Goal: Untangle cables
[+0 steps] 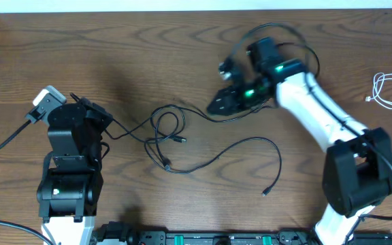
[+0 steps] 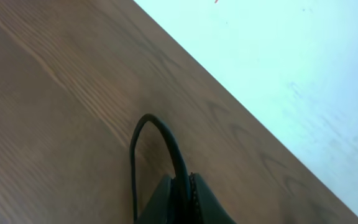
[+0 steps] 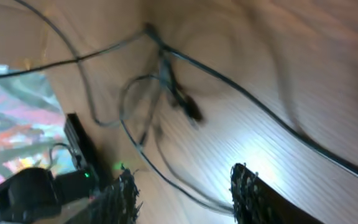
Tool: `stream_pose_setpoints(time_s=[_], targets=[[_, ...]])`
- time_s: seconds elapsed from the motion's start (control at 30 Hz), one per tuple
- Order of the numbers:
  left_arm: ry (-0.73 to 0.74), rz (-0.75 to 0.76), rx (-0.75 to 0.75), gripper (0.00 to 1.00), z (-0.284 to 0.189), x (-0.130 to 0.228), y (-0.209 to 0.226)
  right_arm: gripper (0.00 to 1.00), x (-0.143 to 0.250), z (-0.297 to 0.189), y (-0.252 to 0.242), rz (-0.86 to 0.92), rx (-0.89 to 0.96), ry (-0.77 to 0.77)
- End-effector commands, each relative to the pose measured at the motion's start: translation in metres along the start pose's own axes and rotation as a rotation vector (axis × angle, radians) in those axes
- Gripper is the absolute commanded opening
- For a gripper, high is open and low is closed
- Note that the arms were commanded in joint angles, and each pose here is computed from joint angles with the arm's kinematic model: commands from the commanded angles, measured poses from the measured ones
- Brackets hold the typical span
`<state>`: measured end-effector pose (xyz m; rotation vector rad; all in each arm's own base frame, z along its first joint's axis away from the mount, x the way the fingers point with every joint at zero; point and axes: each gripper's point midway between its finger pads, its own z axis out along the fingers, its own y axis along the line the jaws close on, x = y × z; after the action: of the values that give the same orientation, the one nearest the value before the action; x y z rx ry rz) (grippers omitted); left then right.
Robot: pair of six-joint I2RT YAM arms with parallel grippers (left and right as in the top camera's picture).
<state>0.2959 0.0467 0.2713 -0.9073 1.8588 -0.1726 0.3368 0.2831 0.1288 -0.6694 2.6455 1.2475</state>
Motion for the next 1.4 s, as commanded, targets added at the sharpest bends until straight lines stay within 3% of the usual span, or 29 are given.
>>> stream_pose_setpoints(time_s=[0.0, 0.27, 0.4, 0.5, 0.7, 0.8, 0.87, 0.97, 1.13, 1.37], targets=[[0.004, 0.012, -0.003, 0.08, -0.002, -0.001, 0.001, 0.46, 0.014, 0.030, 0.020, 0.091, -0.016, 0.029], [0.007, 0.013, -0.005, 0.08, -0.002, 0.000, 0.002, 0.46, 0.024, 0.092, 0.023, 0.141, 0.062, -0.063], [0.007, 0.013, -0.005, 0.08, -0.002, 0.000, 0.002, 0.43, 0.022, 0.101, -0.005, 0.212, 0.239, -0.162], [0.007, 0.013, -0.005, 0.08, -0.002, 0.000, 0.002, 0.42, 0.014, 0.108, -0.001, 0.173, 0.224, -0.202], [0.029, 0.013, 0.018, 0.08, -0.002, 0.004, -0.002, 0.50, 0.004, 0.110, -0.014, 0.181, 0.269, -0.254], [0.049, 0.012, 0.042, 0.08, -0.003, 0.007, -0.006, 0.31, 0.001, 0.116, -0.014, 0.170, 0.249, -0.261], [0.052, 0.013, 0.044, 0.08, -0.003, 0.008, -0.007, 0.06, 0.001, 0.122, -0.009, 0.149, 0.208, -0.251], [0.053, 0.036, 0.042, 0.08, -0.003, 0.008, -0.006, 0.01, -0.003, 0.120, -0.006, 0.057, 0.193, -0.246], [-0.008, 0.094, -0.051, 0.08, -0.003, -0.002, 0.010, 0.01, -0.029, 0.051, -0.029, 0.073, 0.292, -0.346], [-0.131, 0.045, -0.190, 0.08, -0.007, -0.023, 0.034, 0.01, -0.036, -0.109, -0.079, 0.252, 0.631, -0.593]])
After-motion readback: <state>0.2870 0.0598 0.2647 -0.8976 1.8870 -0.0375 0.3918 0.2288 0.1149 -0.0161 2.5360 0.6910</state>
